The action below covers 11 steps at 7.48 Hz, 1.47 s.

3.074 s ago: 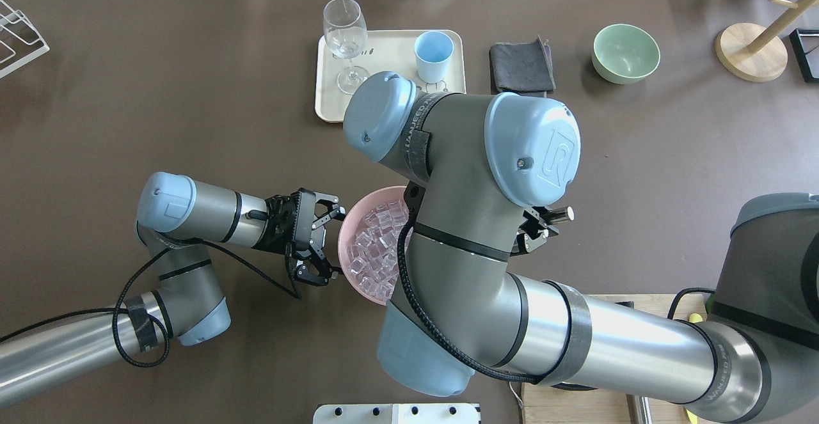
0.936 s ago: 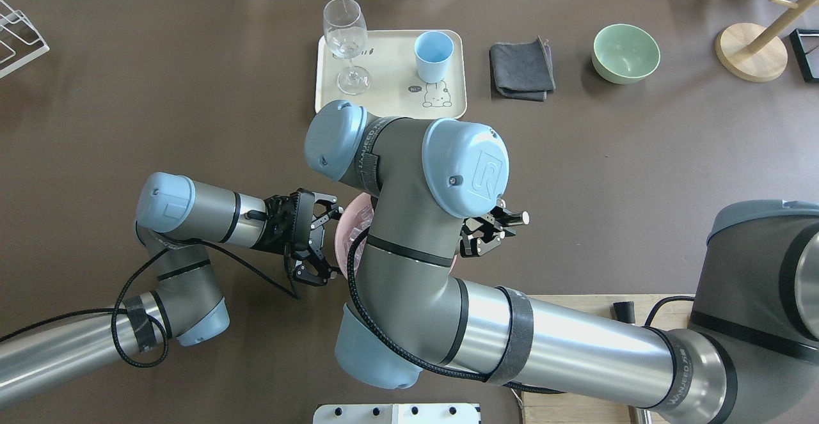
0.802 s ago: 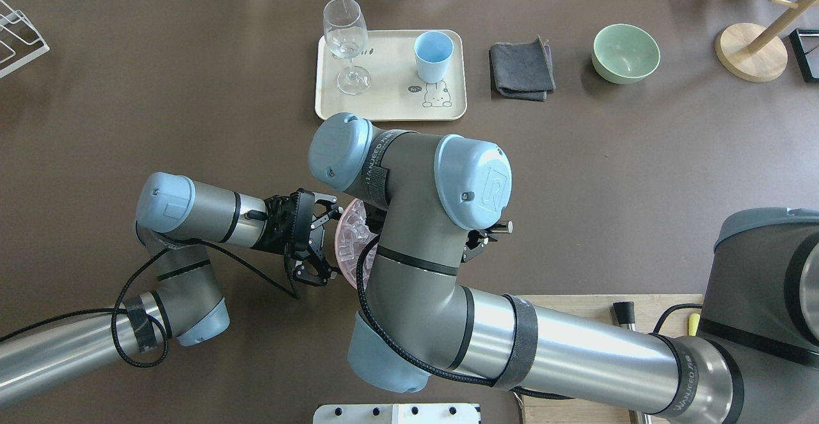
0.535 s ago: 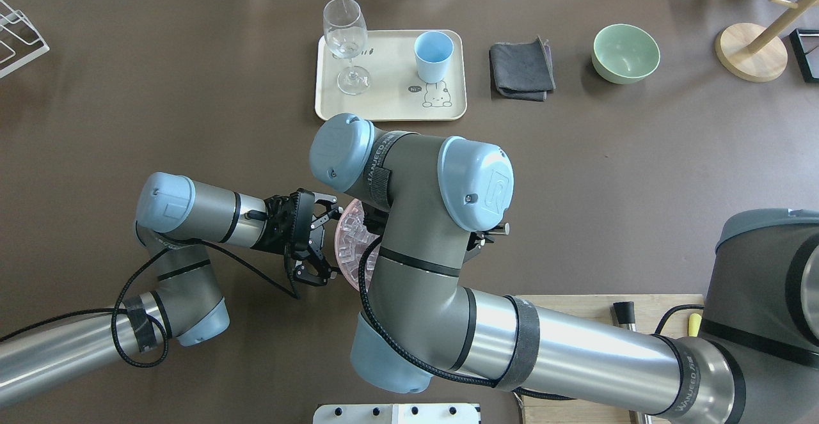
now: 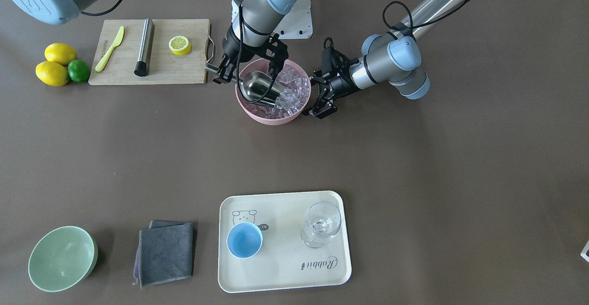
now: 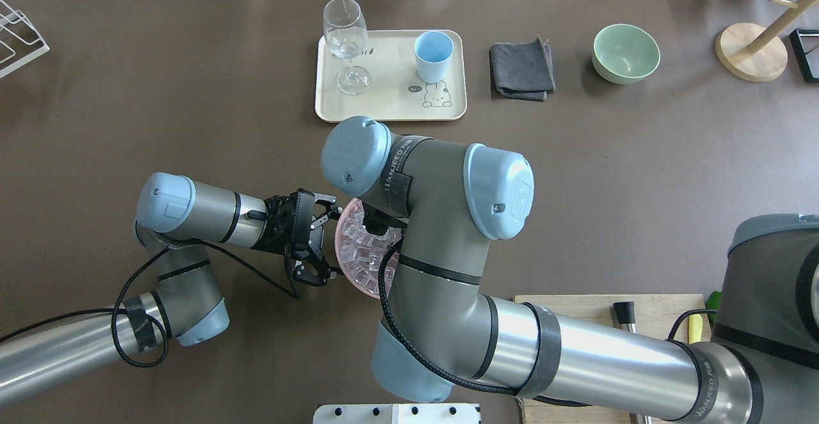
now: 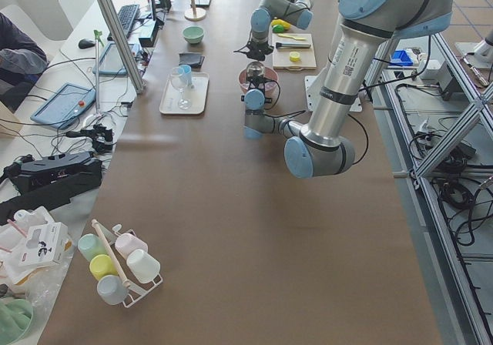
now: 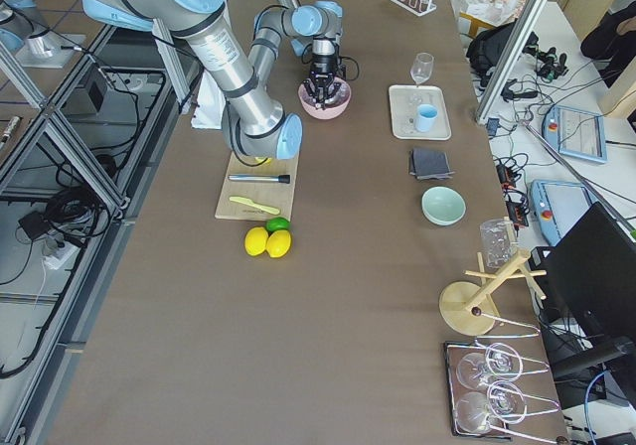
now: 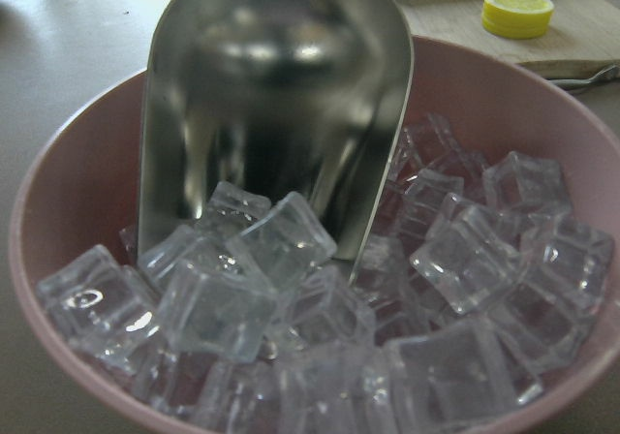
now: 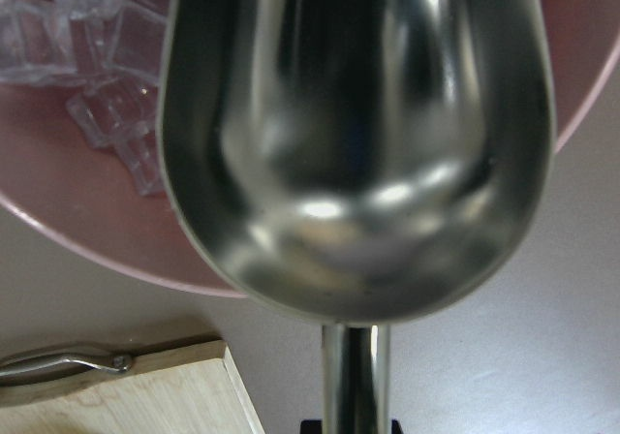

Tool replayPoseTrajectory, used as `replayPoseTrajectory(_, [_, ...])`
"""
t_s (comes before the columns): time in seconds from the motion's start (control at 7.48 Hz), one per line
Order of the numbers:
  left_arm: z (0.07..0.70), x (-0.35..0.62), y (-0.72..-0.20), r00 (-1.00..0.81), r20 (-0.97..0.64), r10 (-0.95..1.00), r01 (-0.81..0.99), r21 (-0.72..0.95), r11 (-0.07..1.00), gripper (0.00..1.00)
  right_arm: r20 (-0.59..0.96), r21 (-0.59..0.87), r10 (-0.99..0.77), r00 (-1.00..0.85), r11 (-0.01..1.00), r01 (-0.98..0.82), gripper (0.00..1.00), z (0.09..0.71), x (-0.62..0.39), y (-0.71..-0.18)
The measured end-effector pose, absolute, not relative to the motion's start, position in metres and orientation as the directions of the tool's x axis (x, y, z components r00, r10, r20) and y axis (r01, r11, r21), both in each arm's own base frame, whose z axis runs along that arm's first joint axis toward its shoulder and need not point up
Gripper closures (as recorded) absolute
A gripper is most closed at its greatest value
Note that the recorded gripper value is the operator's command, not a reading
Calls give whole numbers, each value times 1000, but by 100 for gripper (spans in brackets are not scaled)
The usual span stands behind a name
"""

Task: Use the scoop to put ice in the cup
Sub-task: 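Drag the scoop through the ice and lift it out filled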

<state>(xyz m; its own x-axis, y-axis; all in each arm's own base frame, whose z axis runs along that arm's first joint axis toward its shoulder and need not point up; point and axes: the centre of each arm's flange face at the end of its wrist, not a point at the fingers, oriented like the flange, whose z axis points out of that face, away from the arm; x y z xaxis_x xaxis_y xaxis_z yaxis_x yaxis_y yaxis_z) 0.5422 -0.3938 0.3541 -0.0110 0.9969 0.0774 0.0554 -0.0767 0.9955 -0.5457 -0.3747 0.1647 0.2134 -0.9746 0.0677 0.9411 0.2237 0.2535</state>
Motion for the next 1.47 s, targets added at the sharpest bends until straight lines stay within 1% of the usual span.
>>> replayPoseTrajectory(0.27, [354, 544, -395, -12, 73, 997, 48, 996, -72, 2, 75, 308, -971, 225, 237, 921, 100, 175, -536, -369])
replayPoseTrajectory(0.67, [351, 547, -397, -13, 65, 998, 34, 997, -65, 2, 107, 389, -958, 267, 287, 875, 100, 187, -534, -365])
replayPoseTrajectory(1.2, [350, 549, -396, -16, 64, 998, 30, 998, -63, 2, 141, 486, -938, 317, 345, 803, 100, 186, -528, -361])
replayPoseTrajectory(1.47, [352, 549, -396, -15, 61, 998, 25, 998, -61, 2, 144, 513, -936, 321, 348, 784, 100, 186, -520, -357])
